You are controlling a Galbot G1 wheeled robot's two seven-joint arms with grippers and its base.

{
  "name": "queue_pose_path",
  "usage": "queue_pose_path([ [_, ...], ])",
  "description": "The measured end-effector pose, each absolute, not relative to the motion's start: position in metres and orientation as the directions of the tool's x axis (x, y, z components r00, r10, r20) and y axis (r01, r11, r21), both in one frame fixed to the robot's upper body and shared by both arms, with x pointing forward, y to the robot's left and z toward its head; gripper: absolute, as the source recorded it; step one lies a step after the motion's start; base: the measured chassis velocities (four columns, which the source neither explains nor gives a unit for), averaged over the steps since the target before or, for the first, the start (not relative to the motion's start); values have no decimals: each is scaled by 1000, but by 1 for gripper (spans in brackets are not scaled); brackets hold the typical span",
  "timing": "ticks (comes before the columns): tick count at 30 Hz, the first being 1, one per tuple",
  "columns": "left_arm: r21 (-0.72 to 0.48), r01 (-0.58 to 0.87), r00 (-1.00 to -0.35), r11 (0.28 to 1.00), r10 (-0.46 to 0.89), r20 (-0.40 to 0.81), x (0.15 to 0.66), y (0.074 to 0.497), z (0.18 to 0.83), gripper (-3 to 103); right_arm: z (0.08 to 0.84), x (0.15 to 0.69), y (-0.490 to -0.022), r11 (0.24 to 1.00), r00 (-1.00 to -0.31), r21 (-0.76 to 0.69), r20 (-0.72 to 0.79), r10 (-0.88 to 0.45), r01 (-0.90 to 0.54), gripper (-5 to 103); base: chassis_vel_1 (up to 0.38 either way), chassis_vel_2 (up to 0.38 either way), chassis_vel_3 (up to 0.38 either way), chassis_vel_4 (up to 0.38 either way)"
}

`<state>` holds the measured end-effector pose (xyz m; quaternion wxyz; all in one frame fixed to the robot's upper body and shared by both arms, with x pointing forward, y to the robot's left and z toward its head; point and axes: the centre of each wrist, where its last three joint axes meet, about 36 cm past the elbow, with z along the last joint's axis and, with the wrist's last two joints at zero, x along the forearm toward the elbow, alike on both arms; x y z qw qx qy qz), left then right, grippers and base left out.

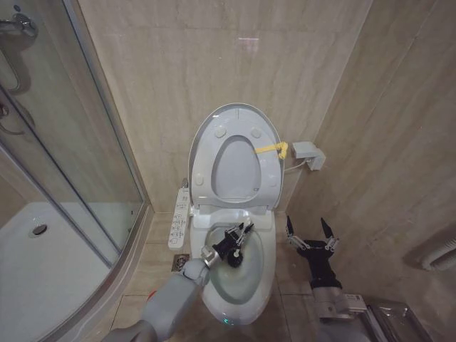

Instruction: Open the toilet lid, clean the toilet bowl with a toilet brush, close the toilet lid, and flush.

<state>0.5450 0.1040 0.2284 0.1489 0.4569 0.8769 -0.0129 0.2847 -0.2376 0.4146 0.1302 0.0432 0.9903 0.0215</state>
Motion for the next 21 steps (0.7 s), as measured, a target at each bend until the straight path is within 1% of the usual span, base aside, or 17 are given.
queue_pose_path([
  [5, 134, 804, -532, 579, 802, -272, 529, 117, 232, 19, 415, 285, -238, 995, -962, 54, -256, 91, 80, 100, 0, 0, 0, 0],
  [13, 113, 793, -558, 599, 788, -259, 480, 136, 227, 19, 415, 285, -238, 995, -962, 54, -256, 91, 80, 100, 0, 0, 0, 0],
  [14, 113, 793, -558, 599, 788, -259, 480, 136, 227, 19, 415, 285, -238, 995, -962, 54, -256, 91, 80, 100, 0, 0, 0, 0],
  [17, 105, 788, -571, 607, 784, -244, 460, 151, 226, 19, 415, 285, -238, 995, -962, 54, -256, 91, 80, 100, 0, 0, 0, 0],
  [18, 105, 788, -571, 607, 784, -244, 460, 151, 226, 19, 415, 285, -238, 995, -962, 54, -256, 91, 80, 100, 0, 0, 0, 0],
  [21, 109, 784, -579, 612, 782, -230, 447, 169, 226, 19, 415, 285, -238, 995, -962, 54, -256, 91, 80, 100, 0, 0, 0, 0],
])
